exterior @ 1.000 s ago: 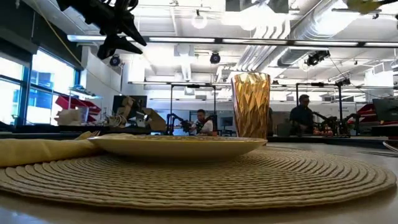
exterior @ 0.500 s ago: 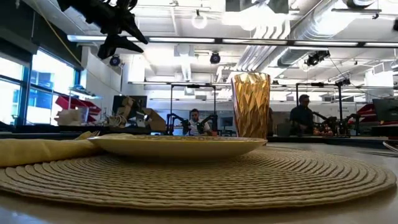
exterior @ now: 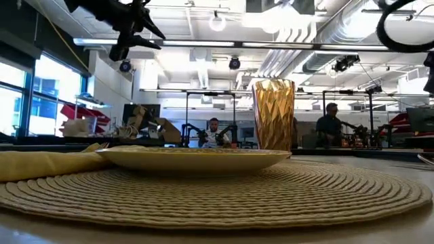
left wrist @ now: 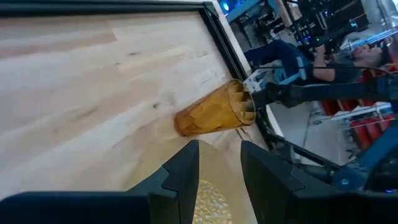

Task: Set table place
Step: Put the bronze knife on the brown placemat to the right of the yellow plate

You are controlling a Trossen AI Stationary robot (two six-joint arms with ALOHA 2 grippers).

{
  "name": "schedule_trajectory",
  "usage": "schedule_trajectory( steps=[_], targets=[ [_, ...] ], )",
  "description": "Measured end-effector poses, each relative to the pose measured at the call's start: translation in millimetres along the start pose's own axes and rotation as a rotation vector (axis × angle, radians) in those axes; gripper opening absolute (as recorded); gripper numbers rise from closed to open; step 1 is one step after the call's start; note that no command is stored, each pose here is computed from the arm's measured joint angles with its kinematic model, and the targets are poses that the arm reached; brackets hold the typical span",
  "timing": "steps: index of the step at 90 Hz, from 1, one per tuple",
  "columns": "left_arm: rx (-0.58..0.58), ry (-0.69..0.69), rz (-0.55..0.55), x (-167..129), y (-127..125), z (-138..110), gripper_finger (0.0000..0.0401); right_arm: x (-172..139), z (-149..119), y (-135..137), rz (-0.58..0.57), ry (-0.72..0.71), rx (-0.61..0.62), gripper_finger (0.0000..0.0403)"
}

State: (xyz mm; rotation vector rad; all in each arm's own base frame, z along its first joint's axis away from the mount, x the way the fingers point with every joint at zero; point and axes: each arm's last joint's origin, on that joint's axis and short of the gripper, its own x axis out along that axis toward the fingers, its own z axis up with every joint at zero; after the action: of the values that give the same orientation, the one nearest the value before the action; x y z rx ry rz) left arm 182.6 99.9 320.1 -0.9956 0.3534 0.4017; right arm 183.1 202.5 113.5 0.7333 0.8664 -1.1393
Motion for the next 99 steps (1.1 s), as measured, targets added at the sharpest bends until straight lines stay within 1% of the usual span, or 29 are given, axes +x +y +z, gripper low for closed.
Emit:
schedule_trajectory(
  steps=[4,11,14,32,42,49,56,61,69,83,92,99],
  targets=[
    [-0.005,0.004,-0.002,0,-1,-1,0.0101,-1,1,2,0.019,-0.016,-0.005,0.0247],
    [-0.004,0.006,-0.015,1,-4,-2,0.0101,-6,2,8,0.088,-0.067,0.003,0.0247],
    [0.001,0.001,-0.019,1,-5,-3,0.0101,-9,3,11,0.097,-0.072,0.007,0.0247],
    [0.017,-0.005,-0.046,2,-9,-4,0.0101,-38,8,13,0.032,-0.120,-0.062,0.0247],
    [0.025,0.007,-0.054,3,-12,-7,0.0101,-47,7,4,-0.017,-0.157,-0.128,0.0247],
    [0.033,0.018,-0.061,4,-14,-9,0.0101,-51,6,-6,-0.081,-0.157,-0.177,0.0247],
    [0.039,0.029,-0.069,4,-16,-11,0.0101,-55,2,-16,-0.122,-0.157,-0.224,0.0247],
    [0.044,0.037,-0.074,5,-17,-13,0.0101,-58,-2,-21,-0.128,-0.155,-0.255,0.0247],
    [0.051,0.048,-0.081,5,-19,-15,0.0101,-62,-9,-28,-0.108,-0.155,-0.305,0.0247],
    [0.065,0.064,-0.092,6,-23,-20,0.0101,-61,-20,-33,-0.037,-0.130,-0.265,0.0247],
    [0.073,0.055,-0.081,7,-25,-22,0.0101,-48,-24,-33,0.032,-0.138,-0.236,0.0247],
    [0.078,0.054,-0.080,7,-26,-24,0.0101,-34,-23,-35,0.023,-0.139,-0.214,0.0247]
  ],
)
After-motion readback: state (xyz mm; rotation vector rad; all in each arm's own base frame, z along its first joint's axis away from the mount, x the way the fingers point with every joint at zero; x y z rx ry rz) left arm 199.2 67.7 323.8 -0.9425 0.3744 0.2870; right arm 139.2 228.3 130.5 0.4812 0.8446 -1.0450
